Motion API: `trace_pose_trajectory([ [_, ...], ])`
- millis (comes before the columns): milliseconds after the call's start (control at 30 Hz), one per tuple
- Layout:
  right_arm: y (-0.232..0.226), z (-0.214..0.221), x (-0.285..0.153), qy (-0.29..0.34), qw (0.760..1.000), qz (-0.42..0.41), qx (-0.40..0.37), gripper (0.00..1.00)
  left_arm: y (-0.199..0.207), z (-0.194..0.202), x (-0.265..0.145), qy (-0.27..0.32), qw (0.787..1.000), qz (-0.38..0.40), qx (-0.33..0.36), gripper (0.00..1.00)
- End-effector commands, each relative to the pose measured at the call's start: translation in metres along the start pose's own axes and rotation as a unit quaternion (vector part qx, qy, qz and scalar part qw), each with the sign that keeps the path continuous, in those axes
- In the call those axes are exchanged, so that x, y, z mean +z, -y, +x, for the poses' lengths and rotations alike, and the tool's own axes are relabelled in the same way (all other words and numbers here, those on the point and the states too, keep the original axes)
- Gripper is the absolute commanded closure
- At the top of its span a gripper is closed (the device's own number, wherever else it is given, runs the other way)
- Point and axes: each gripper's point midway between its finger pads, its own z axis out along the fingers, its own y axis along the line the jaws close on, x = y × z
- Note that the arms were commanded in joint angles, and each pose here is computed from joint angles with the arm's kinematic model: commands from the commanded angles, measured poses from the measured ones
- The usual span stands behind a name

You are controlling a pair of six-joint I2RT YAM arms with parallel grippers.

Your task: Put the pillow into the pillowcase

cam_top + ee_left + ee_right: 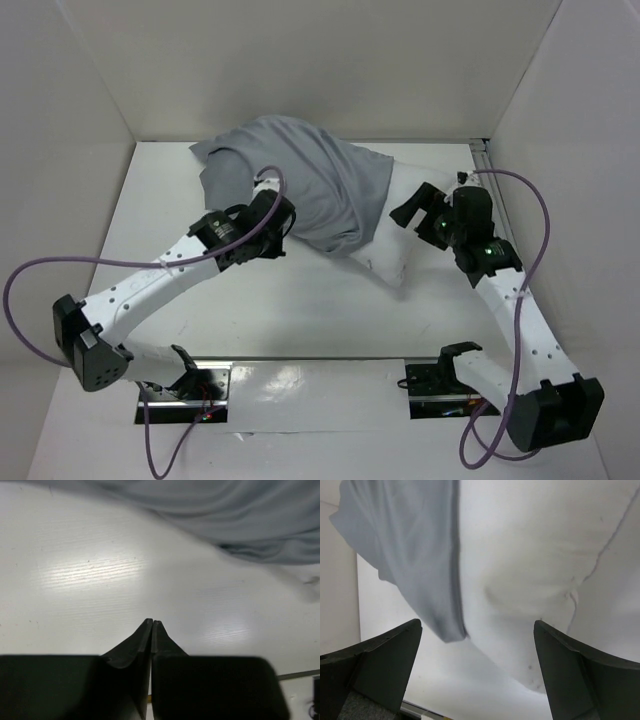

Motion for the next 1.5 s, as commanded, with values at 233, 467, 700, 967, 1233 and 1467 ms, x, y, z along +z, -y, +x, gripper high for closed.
trace_pose_trajectory([
  [233, 0.024, 0.019, -0.054, -0.011, 0.999, 0.047, -0.012, 0.00, 0.054, 0.086, 0.060, 0.002, 0.996, 0.094, 0.003, 0.03],
  [467, 0.026, 0.028, -0.058, -0.026, 0.999, 0.045, -0.010, 0.00, 0.081, 0.086, 0.113, 0.060, 0.993, 0.066, 0.079, 0.00],
  [700, 0.029, 0.029, -0.059, -0.028, 0.998, 0.051, -0.007, 0.00, 0.096, 0.075, 0.157, 0.091, 0.987, 0.029, 0.132, 0.04],
  [967, 0.028, 0.037, -0.059, -0.044, 0.998, 0.045, 0.005, 0.00, 0.091, 0.049, 0.175, 0.122, 0.987, 0.029, 0.103, 0.22],
  [1233, 0.019, 0.060, -0.062, -0.104, 0.994, 0.001, -0.022, 0.00, 0.073, 0.029, 0.183, 0.121, 0.988, -0.007, 0.098, 0.88],
  [1467, 0.021, 0.085, -0.044, -0.172, 0.985, -0.021, -0.021, 0.00, 0.070, 0.021, 0.162, 0.114, 0.989, -0.003, 0.097, 1.00],
])
